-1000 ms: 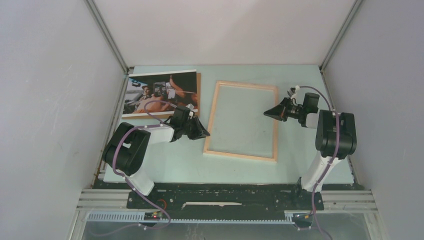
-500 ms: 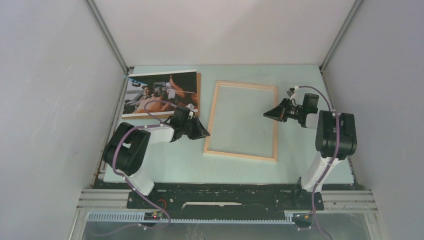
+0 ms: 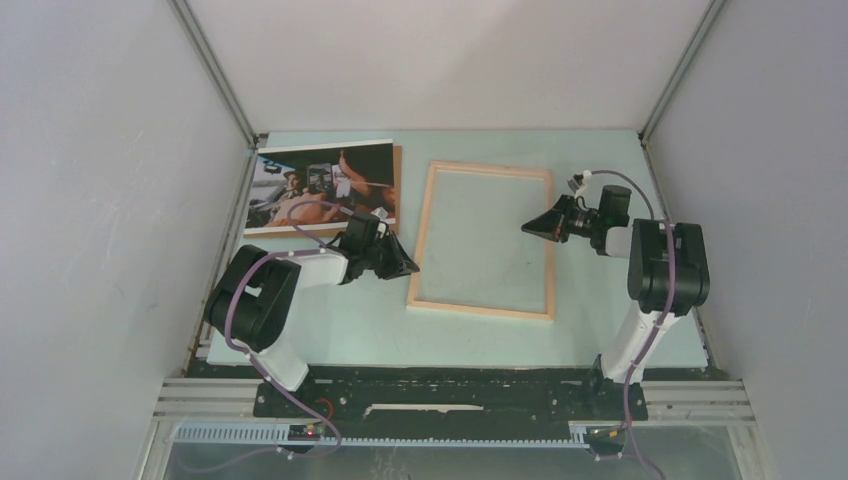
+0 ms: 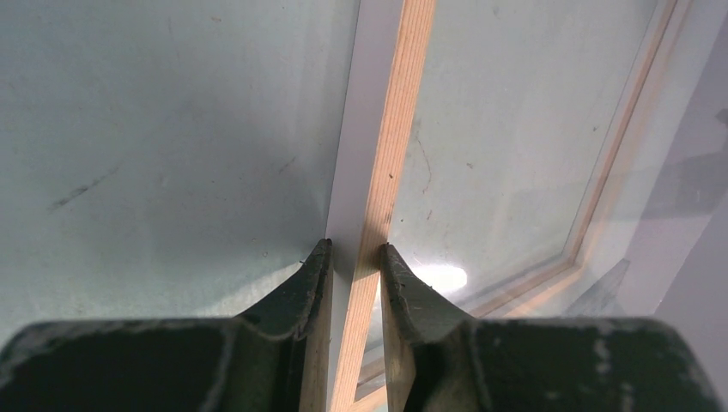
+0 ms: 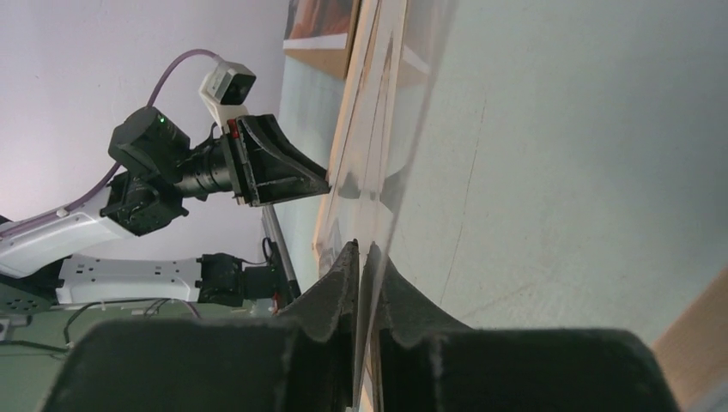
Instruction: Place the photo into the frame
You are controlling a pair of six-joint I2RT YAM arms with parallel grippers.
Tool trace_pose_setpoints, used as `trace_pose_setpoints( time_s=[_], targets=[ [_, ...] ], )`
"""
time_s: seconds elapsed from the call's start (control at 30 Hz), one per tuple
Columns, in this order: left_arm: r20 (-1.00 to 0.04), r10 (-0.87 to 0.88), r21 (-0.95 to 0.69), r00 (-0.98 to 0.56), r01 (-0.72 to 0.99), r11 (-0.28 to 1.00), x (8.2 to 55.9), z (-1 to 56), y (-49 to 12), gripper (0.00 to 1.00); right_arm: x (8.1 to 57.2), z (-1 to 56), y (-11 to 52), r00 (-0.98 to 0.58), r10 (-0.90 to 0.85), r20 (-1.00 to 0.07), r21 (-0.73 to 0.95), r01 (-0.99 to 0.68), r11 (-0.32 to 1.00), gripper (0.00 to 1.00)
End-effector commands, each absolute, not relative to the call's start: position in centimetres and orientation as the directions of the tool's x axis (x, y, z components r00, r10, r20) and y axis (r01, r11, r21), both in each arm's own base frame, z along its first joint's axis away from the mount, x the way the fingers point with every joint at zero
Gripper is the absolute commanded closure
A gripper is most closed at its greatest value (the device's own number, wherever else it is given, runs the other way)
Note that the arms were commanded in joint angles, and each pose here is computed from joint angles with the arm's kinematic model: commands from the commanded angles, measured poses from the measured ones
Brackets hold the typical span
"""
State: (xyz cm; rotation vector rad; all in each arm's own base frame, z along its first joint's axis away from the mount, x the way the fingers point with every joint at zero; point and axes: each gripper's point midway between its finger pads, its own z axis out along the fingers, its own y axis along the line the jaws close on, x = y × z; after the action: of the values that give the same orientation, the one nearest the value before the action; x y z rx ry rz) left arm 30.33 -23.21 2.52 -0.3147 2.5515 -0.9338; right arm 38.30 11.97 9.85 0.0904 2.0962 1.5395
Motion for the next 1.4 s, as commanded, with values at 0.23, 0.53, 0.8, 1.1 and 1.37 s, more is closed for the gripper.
trace_pose_setpoints(
  time_s=[0.23,0.53,0.8,1.1,1.37],
  targets=[
    [-0.265,-0.300,-0.654,-0.916,-0.058,0.755,28.4,1.7,-23.6,0.87,37.7,8.6,14.0,-0.901,0.306,-0.307,0.921,-0.200,0.335,0.81],
    [-0.262,-0.301,-0.656,-0.917,-0.060,0.753,28.2,1.4,-23.6,0.87,38.0,8.2,13.6,-0.904,0.299,-0.306,0.893,-0.164,0.418,0.67],
    [-0.263,-0.301,-0.657,-0.917,-0.058,0.752,28.3,1.4,-23.6,0.87,37.1,6.4,11.9,-0.929,0.293,-0.224,0.757,0.023,0.653,0.28],
    [-0.261,-0.303,-0.657,-0.916,-0.061,0.751,28.2,1.3,-23.5,0.87,36.9,6.6,11.3,-0.940,0.221,-0.258,0.530,0.054,0.846,0.00],
    [-0.262,-0.304,-0.658,-0.916,-0.061,0.750,28.1,1.4,-23.5,0.87,36.5,7.0,9.6,-0.943,0.178,-0.281,0.276,0.098,0.956,0.00]
  ],
)
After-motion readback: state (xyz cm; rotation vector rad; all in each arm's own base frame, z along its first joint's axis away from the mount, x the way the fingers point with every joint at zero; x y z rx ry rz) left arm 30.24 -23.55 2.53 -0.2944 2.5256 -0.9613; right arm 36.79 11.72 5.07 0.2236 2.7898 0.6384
